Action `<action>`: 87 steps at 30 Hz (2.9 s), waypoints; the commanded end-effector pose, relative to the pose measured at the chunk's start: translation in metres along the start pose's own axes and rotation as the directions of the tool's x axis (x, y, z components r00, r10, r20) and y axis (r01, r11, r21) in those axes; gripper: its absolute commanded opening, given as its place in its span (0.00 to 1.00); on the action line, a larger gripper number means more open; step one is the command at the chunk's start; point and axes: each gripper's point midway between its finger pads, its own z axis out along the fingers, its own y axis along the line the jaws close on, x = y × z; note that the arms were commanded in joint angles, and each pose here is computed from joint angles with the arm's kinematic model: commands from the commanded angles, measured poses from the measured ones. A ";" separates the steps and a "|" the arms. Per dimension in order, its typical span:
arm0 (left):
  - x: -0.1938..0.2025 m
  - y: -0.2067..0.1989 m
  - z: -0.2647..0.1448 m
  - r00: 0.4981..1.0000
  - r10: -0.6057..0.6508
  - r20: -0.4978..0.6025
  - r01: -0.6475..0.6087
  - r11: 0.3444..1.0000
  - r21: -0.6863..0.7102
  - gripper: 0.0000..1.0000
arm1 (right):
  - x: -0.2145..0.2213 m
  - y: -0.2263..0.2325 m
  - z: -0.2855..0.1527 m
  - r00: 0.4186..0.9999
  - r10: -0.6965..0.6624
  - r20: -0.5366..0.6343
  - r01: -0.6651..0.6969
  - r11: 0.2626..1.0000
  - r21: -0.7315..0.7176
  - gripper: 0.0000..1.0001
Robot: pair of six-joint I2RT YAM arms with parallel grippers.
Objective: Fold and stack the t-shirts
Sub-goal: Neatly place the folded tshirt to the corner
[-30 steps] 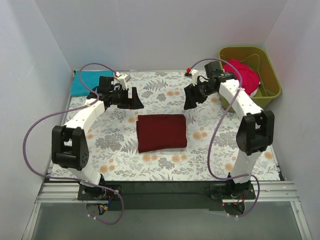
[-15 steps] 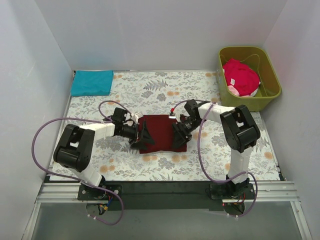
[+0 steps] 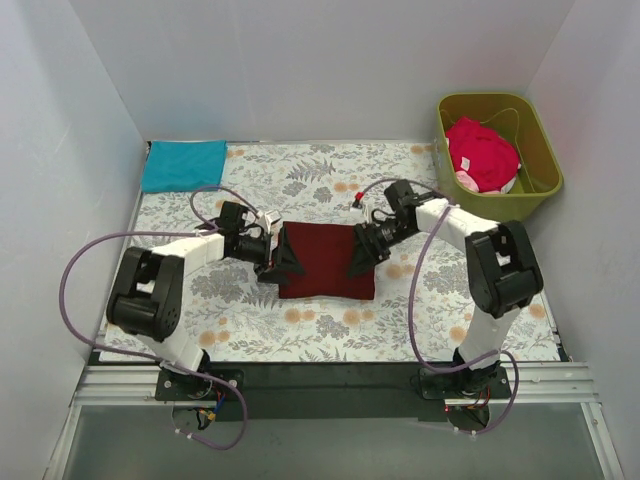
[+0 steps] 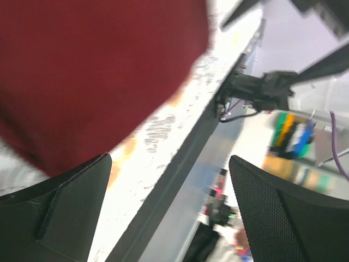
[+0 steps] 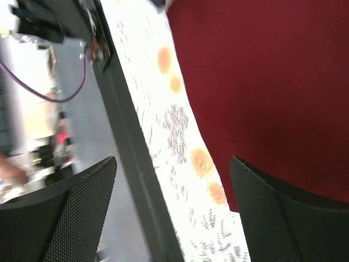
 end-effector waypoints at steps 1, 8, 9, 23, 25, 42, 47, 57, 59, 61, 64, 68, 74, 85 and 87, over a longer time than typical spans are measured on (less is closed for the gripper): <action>-0.009 -0.077 -0.027 0.952 0.291 0.095 -0.301 0.946 0.123 0.89 | -0.054 0.050 -0.037 0.949 -0.279 0.148 0.280 0.960 0.019 0.91; -0.061 -0.081 0.002 0.962 0.220 0.162 -0.240 0.965 0.111 0.89 | -0.092 0.018 -0.036 0.953 -0.240 0.184 0.227 0.970 0.089 0.93; -0.072 -0.079 0.006 0.961 0.216 0.175 -0.236 0.966 0.104 0.89 | -0.095 0.004 -0.031 0.962 -0.207 0.179 0.193 0.977 0.090 0.93; -0.129 0.019 0.022 0.972 -0.057 0.227 0.038 0.996 0.085 0.86 | -0.135 -0.124 -0.037 0.971 -0.095 0.221 0.056 0.983 0.175 0.90; -0.131 0.001 0.014 0.973 -0.034 0.227 0.008 0.993 0.115 0.86 | -0.148 -0.106 -0.048 0.959 -0.138 0.248 0.097 0.981 0.170 0.90; -0.204 0.029 0.024 0.926 -0.074 0.371 0.063 0.997 0.041 0.84 | -0.173 -0.124 -0.042 0.947 -0.095 0.308 0.036 0.981 0.190 0.91; -0.206 0.036 0.012 0.918 -0.102 0.382 0.090 0.995 0.049 0.84 | -0.189 -0.159 -0.054 0.938 -0.127 0.323 0.039 0.963 0.266 0.90; -0.167 -0.073 -0.063 0.896 0.159 0.414 -0.205 0.976 0.068 0.89 | -0.186 -0.006 -0.074 0.904 -0.186 0.384 0.163 0.982 0.092 0.91; -0.155 -0.076 -0.072 0.894 0.151 0.422 -0.197 0.978 0.066 0.89 | -0.175 0.036 -0.059 0.899 -0.227 0.374 0.227 0.973 0.045 0.91; -0.139 -0.074 -0.085 0.895 0.116 0.430 -0.163 0.984 0.073 0.90 | -0.145 0.059 -0.027 0.936 -0.174 0.305 0.196 0.980 -0.044 0.91; -0.129 -0.071 -0.105 0.881 0.098 0.463 -0.144 0.988 0.065 0.92 | -0.109 0.077 0.013 0.964 -0.155 0.215 0.181 0.977 -0.111 0.90; -0.125 -0.068 -0.125 0.854 0.109 0.509 -0.141 0.990 0.026 0.93 | -0.073 0.071 0.051 0.989 -0.098 0.115 0.116 0.979 -0.166 0.89; -0.120 -0.052 -0.140 0.837 0.067 0.543 -0.068 0.998 -0.018 0.93 | -0.036 -0.002 0.081 0.998 0.055 0.026 -0.051 0.992 -0.115 0.88; -0.116 -0.026 -0.141 0.826 -0.011 0.564 0.059 0.996 -0.068 0.94 | -0.070 -0.037 0.039 0.998 -0.028 0.057 0.024 0.998 0.066 0.82; -0.116 -0.021 -0.139 0.830 -0.032 0.557 0.089 0.993 -0.074 0.94 | -0.082 -0.008 0.033 0.992 -0.111 0.062 0.109 0.993 0.045 0.81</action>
